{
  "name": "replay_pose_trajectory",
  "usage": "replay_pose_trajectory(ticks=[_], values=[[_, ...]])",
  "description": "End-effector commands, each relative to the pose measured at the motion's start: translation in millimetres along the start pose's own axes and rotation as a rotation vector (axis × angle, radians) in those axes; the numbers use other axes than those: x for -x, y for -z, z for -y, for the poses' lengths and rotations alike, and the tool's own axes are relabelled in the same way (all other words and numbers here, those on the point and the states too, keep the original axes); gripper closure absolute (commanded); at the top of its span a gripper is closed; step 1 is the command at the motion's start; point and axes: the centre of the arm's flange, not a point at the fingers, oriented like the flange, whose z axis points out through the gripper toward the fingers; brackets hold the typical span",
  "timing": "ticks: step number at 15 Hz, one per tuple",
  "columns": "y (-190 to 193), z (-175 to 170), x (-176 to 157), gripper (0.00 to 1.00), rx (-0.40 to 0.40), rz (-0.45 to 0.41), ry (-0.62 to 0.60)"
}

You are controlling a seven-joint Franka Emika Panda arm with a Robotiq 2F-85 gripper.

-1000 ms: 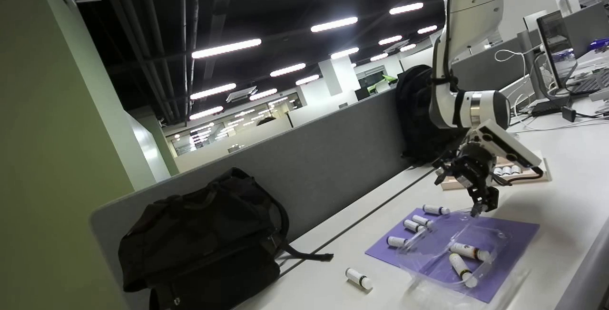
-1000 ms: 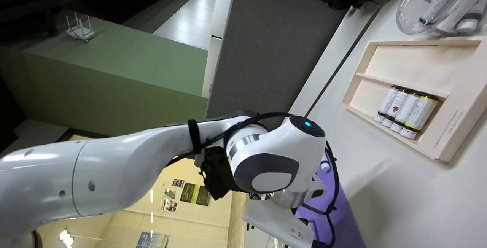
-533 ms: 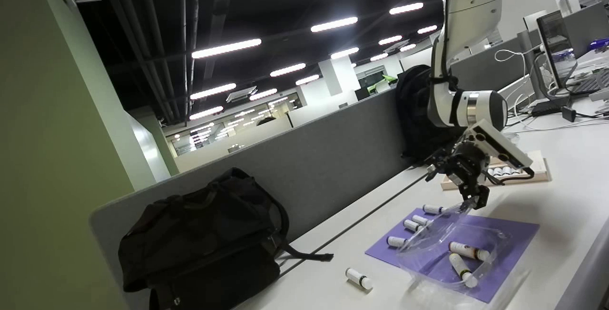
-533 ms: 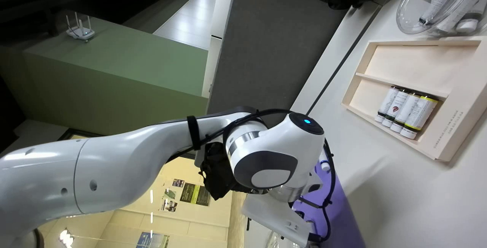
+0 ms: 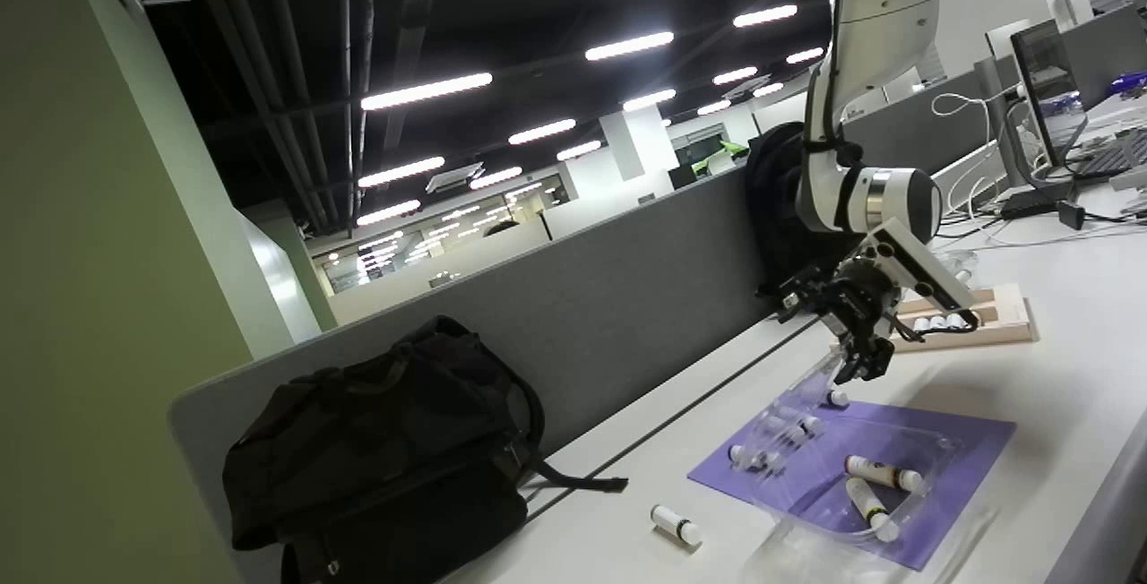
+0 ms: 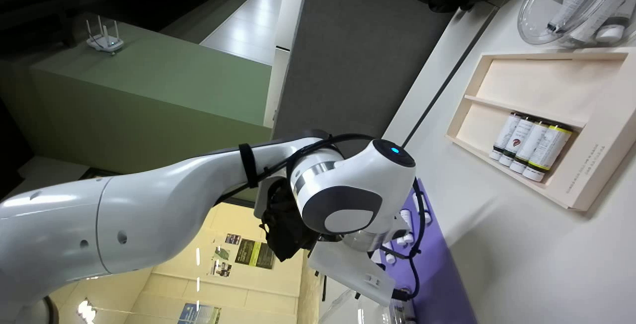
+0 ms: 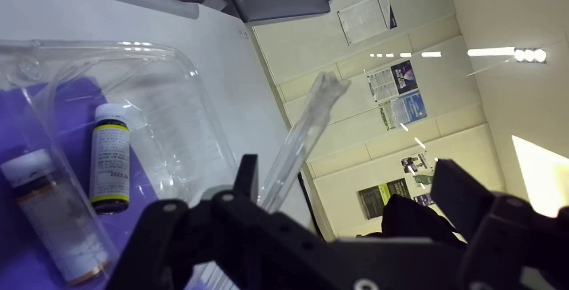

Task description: Open the plastic box on the table

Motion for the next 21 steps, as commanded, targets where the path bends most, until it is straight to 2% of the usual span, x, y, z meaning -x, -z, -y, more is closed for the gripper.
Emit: replay_pose_trajectory(ticks=[1,21], values=[[3.7,13.0,-12.3,0.0,-0.023,0.004,0.025],[19.4,64.5,-34.8,0.0,-0.005,0.004,0.184]])
